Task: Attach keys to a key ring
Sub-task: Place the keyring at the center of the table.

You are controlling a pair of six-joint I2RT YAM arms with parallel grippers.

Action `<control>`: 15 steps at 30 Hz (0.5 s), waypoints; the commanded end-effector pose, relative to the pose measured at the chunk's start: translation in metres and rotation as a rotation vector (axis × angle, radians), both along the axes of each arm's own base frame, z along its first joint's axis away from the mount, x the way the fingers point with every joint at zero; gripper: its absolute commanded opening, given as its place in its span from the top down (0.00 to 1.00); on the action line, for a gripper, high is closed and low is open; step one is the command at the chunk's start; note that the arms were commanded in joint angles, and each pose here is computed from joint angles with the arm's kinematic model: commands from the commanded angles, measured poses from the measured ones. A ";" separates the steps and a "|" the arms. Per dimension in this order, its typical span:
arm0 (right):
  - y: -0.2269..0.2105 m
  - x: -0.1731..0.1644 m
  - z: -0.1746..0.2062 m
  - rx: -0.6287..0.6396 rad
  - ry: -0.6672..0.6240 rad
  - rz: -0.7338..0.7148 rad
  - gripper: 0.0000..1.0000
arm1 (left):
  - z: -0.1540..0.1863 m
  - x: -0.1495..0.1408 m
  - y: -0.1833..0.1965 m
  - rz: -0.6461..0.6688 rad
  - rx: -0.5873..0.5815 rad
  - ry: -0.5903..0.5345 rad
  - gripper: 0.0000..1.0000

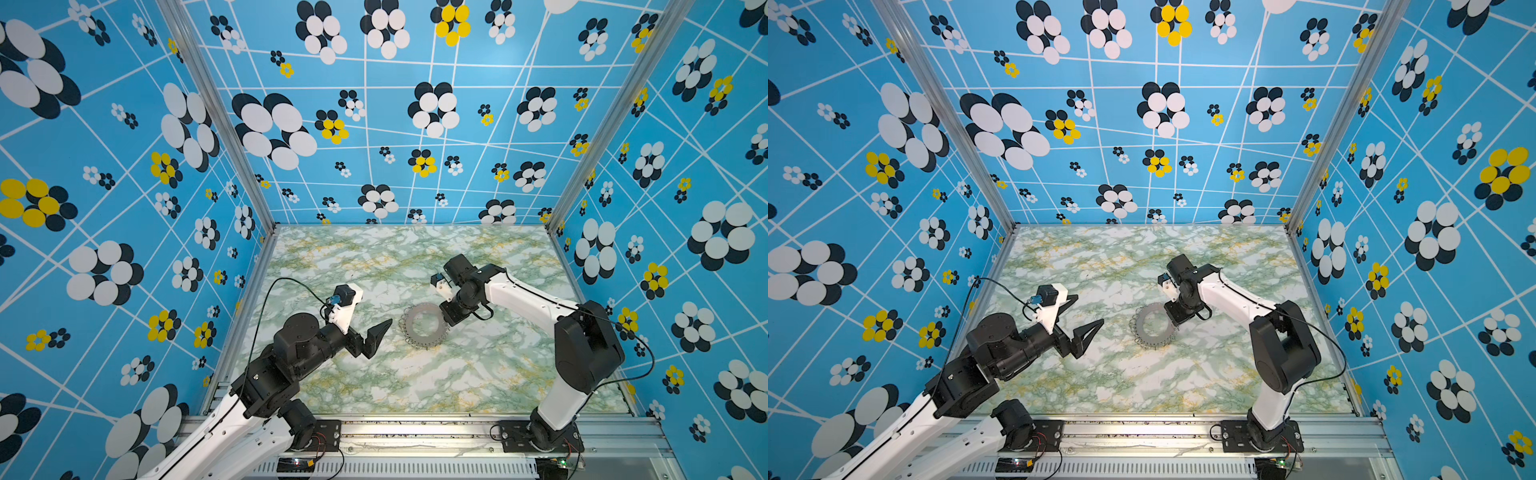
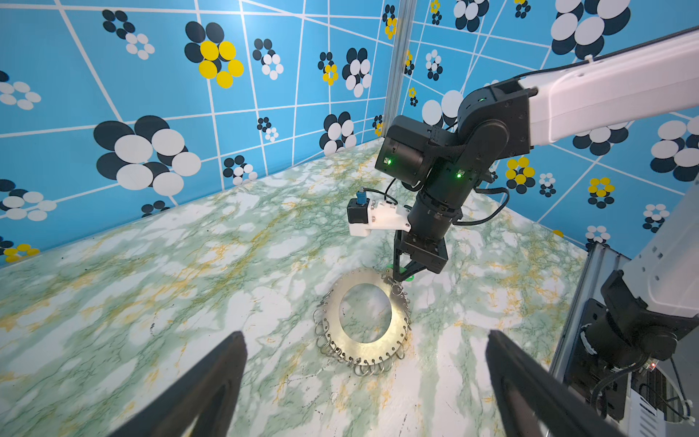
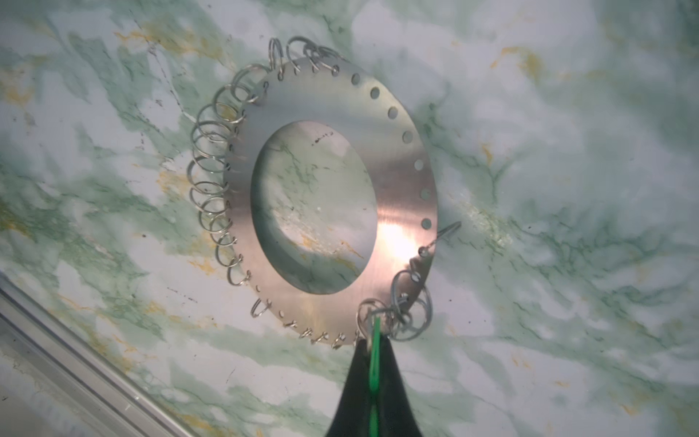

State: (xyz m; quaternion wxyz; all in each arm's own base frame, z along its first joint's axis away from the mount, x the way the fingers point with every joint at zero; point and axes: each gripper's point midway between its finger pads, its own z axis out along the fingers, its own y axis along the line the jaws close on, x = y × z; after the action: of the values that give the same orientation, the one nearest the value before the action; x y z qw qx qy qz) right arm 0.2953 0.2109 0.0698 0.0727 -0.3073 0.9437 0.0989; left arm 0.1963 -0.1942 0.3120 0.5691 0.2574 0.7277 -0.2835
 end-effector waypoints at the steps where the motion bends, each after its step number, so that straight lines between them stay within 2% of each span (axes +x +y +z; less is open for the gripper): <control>1: -0.023 -0.009 -0.017 -0.125 0.044 -0.042 1.00 | -0.004 0.003 -0.001 0.000 0.005 0.005 0.00; 6: -0.056 0.000 -0.027 -0.252 0.026 -0.165 0.99 | -0.010 0.008 0.000 0.024 0.017 0.024 0.00; 10: -0.071 0.001 -0.033 -0.316 0.040 -0.210 0.73 | -0.016 0.015 0.004 0.063 0.033 0.040 0.00; 13: -0.079 0.005 -0.028 -0.344 0.005 -0.242 0.61 | -0.021 0.024 0.011 0.116 0.039 0.062 0.00; 15: -0.081 0.008 -0.021 -0.325 -0.024 -0.263 0.57 | -0.026 0.031 0.018 0.160 0.046 0.078 0.00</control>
State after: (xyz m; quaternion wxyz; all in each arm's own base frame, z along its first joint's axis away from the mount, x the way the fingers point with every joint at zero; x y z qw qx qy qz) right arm 0.3046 0.1450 0.0410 0.0372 -0.2125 0.9755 -0.0420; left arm 0.2168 -0.1873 0.2970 0.5590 0.2297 0.7557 -0.2524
